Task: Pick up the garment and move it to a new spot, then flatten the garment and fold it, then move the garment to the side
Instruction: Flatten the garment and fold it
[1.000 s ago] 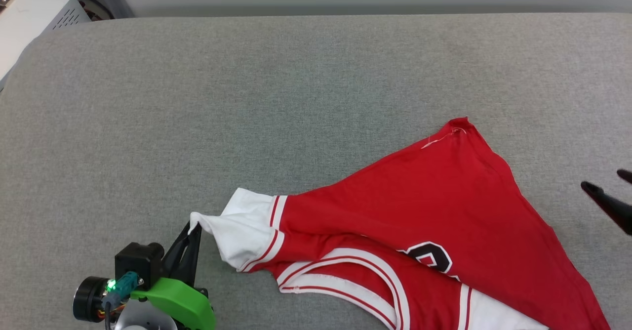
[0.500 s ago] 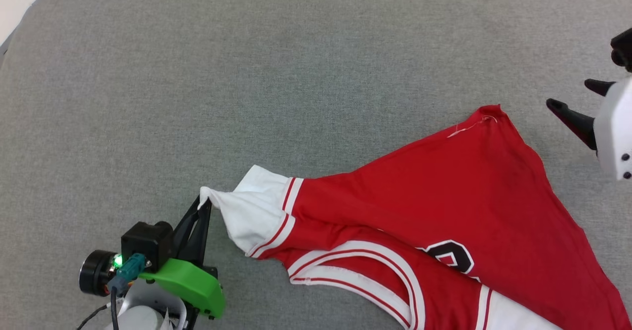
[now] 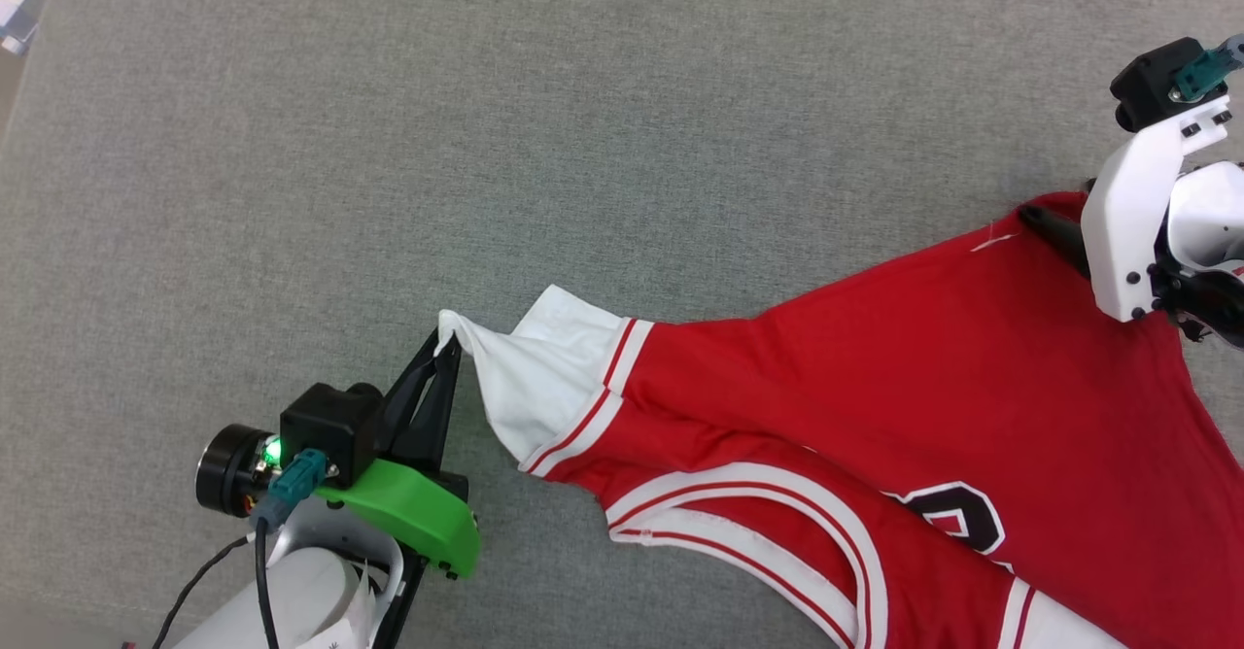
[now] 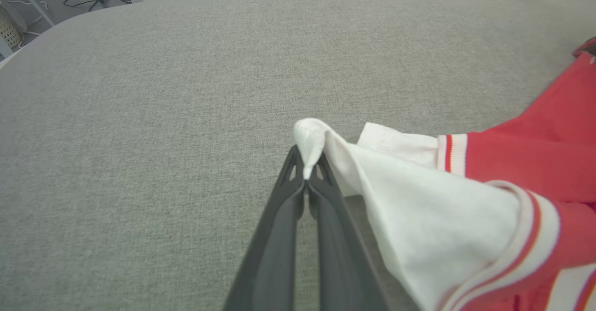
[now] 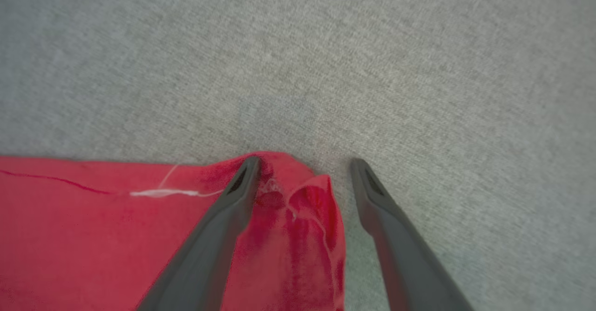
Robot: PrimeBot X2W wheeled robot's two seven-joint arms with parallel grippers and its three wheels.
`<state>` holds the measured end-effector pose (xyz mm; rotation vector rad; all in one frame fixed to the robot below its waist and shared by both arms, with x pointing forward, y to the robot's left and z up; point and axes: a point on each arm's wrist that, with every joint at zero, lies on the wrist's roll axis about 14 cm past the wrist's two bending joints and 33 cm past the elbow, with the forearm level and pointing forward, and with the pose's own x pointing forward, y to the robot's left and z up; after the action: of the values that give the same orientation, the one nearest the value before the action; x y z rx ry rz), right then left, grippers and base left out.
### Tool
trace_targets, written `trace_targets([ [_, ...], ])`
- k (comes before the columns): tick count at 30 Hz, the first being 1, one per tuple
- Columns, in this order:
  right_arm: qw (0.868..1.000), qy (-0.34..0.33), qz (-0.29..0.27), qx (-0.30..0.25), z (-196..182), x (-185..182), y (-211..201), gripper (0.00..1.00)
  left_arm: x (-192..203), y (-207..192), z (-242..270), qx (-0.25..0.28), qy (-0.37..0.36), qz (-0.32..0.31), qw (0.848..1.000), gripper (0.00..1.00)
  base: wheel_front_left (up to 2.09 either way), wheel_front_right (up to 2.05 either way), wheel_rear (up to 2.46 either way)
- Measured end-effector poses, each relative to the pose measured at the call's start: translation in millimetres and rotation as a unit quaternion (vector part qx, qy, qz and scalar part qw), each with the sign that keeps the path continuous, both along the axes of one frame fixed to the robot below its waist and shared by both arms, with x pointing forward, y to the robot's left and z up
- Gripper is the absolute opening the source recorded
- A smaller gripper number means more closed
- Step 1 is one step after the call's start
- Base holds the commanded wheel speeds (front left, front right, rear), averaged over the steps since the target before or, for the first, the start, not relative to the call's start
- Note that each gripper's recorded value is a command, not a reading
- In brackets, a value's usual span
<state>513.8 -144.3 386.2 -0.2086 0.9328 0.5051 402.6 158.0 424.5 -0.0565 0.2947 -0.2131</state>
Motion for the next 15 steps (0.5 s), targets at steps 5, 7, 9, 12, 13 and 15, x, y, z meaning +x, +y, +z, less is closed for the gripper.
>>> trace_targets([
  [5, 1.0, 0.026, 0.007, -0.003, -24.0, -2.4, 4.0, 1.0, -2.0, 6.3, -8.4, 0.002, 0.011, 0.01, 1.0, 0.0, 0.0, 0.0, 0.0],
  [7, 1.0, 0.022, 0.011, -0.003, -25.5, -1.8, 5.1, 0.0, -3.2, 8.2, -10.6, 0.004, 0.014, 0.011, 1.0, 0.0, 0.0, 0.0, 0.0],
  [9, 1.0, 0.012, 0.012, 0.002, -24.0, -1.6, 6.2, 0.0, -3.7, 9.6, -10.5, 0.006, 0.013, 0.013, 1.0, 0.0, 0.0, 0.0, 0.0],
  [12, 0.999, -0.02, 0.003, 0.034, -8.7, -2.0, 8.9, 0.0, -4.8, 9.7, -5.1, 0.006, 0.004, 0.009, 1.0, 0.0, 0.0, 0.0, 0.0],
  [13, 0.999, -0.03, 0.0, 0.04, -3.0, -2.1, 8.2, 0.0, -4.7, 9.3, -2.0, 0.006, 0.0, 0.007, 1.0, 0.0, 0.0, 0.0, 0.0],
  [15, 0.998, -0.051, -0.004, 0.045, 8.2, -2.1, 4.6, 0.0, -4.9, 9.9, 3.5, 0.008, -0.008, 0.007, 1.0, 0.0, 0.0, 0.0, 0.0],
])
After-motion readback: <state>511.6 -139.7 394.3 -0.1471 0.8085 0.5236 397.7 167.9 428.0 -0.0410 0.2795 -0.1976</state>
